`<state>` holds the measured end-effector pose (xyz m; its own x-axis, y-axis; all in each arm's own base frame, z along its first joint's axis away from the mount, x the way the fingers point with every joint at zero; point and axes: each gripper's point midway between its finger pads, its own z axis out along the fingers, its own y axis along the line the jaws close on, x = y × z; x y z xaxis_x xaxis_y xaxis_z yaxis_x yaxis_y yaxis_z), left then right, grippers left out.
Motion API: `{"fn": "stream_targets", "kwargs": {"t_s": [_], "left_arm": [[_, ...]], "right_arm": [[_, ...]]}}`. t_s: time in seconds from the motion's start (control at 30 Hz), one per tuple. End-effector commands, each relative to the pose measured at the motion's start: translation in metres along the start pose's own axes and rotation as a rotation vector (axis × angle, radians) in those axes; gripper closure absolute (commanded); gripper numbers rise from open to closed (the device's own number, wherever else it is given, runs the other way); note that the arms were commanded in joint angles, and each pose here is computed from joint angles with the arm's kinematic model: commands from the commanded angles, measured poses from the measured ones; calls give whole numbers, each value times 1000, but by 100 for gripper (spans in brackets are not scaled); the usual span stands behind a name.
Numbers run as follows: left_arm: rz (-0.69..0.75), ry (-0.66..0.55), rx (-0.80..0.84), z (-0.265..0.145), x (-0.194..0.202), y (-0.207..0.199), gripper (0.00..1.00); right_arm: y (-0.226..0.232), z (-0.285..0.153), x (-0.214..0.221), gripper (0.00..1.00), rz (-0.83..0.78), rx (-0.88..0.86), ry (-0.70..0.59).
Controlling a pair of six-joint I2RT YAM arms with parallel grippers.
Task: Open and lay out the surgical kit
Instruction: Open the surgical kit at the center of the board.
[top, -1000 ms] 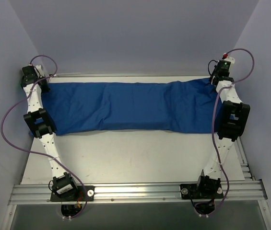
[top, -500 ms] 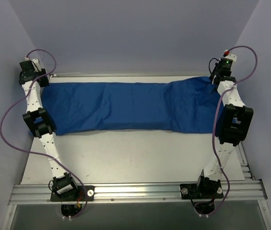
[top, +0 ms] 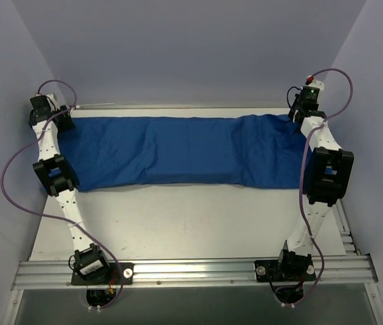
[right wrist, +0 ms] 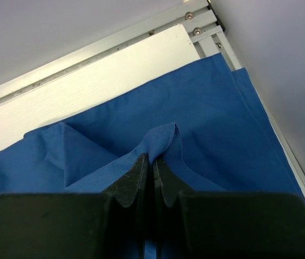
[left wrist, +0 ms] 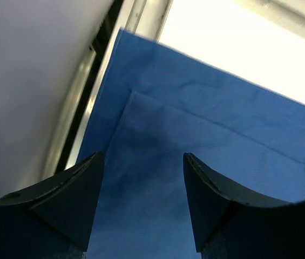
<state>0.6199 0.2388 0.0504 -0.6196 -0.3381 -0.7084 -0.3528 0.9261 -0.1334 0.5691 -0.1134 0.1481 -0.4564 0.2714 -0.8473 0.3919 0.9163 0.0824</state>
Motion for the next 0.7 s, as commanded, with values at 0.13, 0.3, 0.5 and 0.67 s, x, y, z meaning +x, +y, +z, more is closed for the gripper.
{"fn": "stream_targets", "kwargs": {"t_s": [0.13, 0.3, 0.5, 0.67], "left_arm": [[-149, 20, -33, 7, 13, 49, 30], [-146, 18, -48, 11, 14, 48, 23], [-181, 52, -2, 18, 27, 43, 43], [-153, 21, 18, 13, 15, 36, 75]], "right_arm": [[15, -29, -34, 100, -14, -30, -88], [17, -34, -33, 100, -22, -36, -97], [16, -36, -35, 100, -22, -32, -102], [16, -32, -34, 100, -17, -28, -98]]}}
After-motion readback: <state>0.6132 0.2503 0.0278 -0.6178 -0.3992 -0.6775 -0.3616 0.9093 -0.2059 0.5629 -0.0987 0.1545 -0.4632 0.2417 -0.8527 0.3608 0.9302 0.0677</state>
